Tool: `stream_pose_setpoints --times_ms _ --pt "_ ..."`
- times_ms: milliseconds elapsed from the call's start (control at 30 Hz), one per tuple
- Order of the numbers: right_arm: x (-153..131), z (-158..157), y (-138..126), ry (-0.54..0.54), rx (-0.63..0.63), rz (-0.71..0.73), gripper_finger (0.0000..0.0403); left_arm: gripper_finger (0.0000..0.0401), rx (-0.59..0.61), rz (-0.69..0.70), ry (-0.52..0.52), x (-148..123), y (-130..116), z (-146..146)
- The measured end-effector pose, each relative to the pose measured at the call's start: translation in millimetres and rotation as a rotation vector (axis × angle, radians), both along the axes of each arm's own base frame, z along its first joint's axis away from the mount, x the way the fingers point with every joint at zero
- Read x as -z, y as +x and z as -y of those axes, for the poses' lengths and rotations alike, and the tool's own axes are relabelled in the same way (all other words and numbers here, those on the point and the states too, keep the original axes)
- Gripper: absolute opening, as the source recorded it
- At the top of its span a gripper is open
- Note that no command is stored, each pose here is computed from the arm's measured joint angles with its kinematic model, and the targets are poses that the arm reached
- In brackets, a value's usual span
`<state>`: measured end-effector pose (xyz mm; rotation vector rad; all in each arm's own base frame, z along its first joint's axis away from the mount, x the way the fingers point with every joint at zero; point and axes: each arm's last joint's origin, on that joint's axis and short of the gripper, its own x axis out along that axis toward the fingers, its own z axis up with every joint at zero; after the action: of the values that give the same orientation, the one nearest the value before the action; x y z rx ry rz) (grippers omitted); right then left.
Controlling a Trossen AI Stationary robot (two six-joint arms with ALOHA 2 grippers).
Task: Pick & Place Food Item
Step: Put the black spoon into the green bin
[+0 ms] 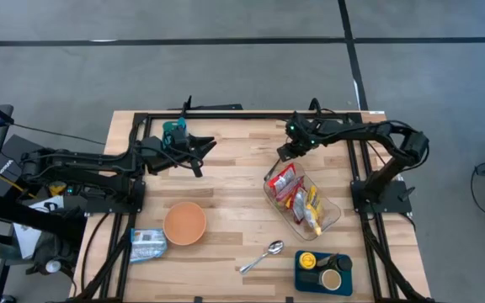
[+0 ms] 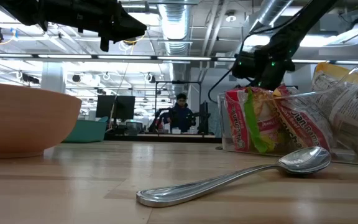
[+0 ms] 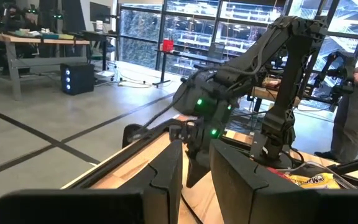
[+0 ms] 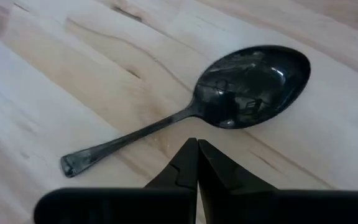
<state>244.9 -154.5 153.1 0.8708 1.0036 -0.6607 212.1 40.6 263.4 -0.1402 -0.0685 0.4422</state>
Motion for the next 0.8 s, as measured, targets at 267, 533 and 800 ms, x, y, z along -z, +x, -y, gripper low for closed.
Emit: stream_pose_setpoints --times_ms 267,533,800 --pt "21.2 1.3 6.8 0.018 -0.006 -0.043 0.0000 0.0076 0.001 0.000 0.001 0.0 0.0 0.1" --pt "18.7 9.1 7.7 -0.028 0.067 -0.013 0.0000 0.0076 0.000 -0.001 0.002 0.0 0.0 0.0" --pt "16.1 20.1 11.4 -0.074 0.114 0.070 0.0000 0.0076 0.000 -0.001 0.003 -0.1 0.0 0.0"
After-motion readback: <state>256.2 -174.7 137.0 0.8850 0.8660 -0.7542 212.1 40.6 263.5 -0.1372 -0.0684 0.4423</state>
